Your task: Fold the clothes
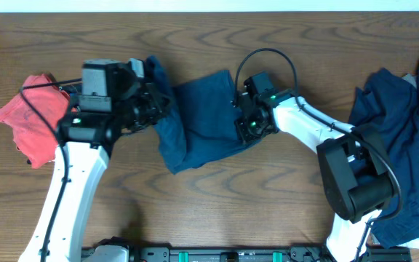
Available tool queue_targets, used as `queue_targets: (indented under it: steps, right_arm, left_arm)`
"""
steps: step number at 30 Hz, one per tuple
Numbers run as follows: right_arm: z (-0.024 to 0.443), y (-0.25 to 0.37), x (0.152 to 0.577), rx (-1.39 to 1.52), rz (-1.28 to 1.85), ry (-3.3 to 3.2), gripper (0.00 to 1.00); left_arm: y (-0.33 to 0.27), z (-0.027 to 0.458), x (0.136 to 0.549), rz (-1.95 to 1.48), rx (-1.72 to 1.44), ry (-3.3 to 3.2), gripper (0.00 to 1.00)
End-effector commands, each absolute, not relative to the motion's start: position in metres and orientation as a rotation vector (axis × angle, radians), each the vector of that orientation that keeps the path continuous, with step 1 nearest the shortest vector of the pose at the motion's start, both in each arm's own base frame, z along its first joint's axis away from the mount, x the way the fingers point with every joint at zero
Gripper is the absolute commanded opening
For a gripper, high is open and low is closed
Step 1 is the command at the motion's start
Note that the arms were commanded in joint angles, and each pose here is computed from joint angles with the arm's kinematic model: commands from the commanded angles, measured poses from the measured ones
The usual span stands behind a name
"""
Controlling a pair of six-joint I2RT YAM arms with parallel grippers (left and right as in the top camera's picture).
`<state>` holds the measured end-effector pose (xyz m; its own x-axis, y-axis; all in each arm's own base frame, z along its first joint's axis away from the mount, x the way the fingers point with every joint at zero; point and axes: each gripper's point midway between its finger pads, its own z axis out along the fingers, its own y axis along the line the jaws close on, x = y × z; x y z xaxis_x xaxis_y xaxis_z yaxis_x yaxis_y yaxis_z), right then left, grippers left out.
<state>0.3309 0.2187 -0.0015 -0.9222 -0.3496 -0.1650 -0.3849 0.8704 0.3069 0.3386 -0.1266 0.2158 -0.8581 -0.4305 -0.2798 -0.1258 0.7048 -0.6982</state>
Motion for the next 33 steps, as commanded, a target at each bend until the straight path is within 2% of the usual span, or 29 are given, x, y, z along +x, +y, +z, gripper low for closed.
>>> queue_targets:
  steps: [1,10,13,14,16,17,21,25,29,33]
  right_arm:
    - [-0.017,0.233,0.307,-0.577,0.533,3.018,0.11]
    - [-0.019,0.249,0.291,-0.586,0.474,3.041,0.13]
    - [-0.020,0.241,0.292,-0.504,0.408,3.070,0.14]
    - [-0.020,0.233,0.294,-0.449,0.363,3.085,0.13]
    - [-0.015,0.217,0.301,-0.338,0.291,3.097,0.13]
    - [-0.008,0.208,0.307,-0.299,0.263,3.087,0.13]
    - [0.045,0.161,0.346,-0.124,0.150,2.955,0.14]
    - [0.115,0.131,0.379,-0.034,0.207,2.760,0.15]
    - [0.172,0.150,0.385,-0.252,0.433,2.572,0.16]
    - [0.191,0.197,0.362,-0.563,0.694,2.470,0.15]
  left_arm:
    - [-0.142,0.213,0.348,-0.944,-0.403,2.499,0.06]
    - [-0.198,0.186,0.359,-1.007,-0.264,2.546,0.06]
    - [-0.205,0.178,0.359,-1.007,-0.251,2.567,0.07]
    - [-0.205,0.177,0.360,-1.004,-0.247,2.569,0.13]
    - [-0.203,0.179,0.363,-0.994,-0.203,2.549,0.35]
    - [-0.200,0.183,0.365,-0.987,-0.185,2.530,0.39]
    - [-0.178,0.191,0.382,-0.950,-0.238,2.467,0.40]
    - [-0.143,0.181,0.394,-0.791,-0.338,2.463,0.40]
    - [-0.117,0.164,0.389,-0.618,-0.404,2.516,0.39]
    - [-0.112,0.147,0.378,-0.558,-0.422,2.579,0.40]
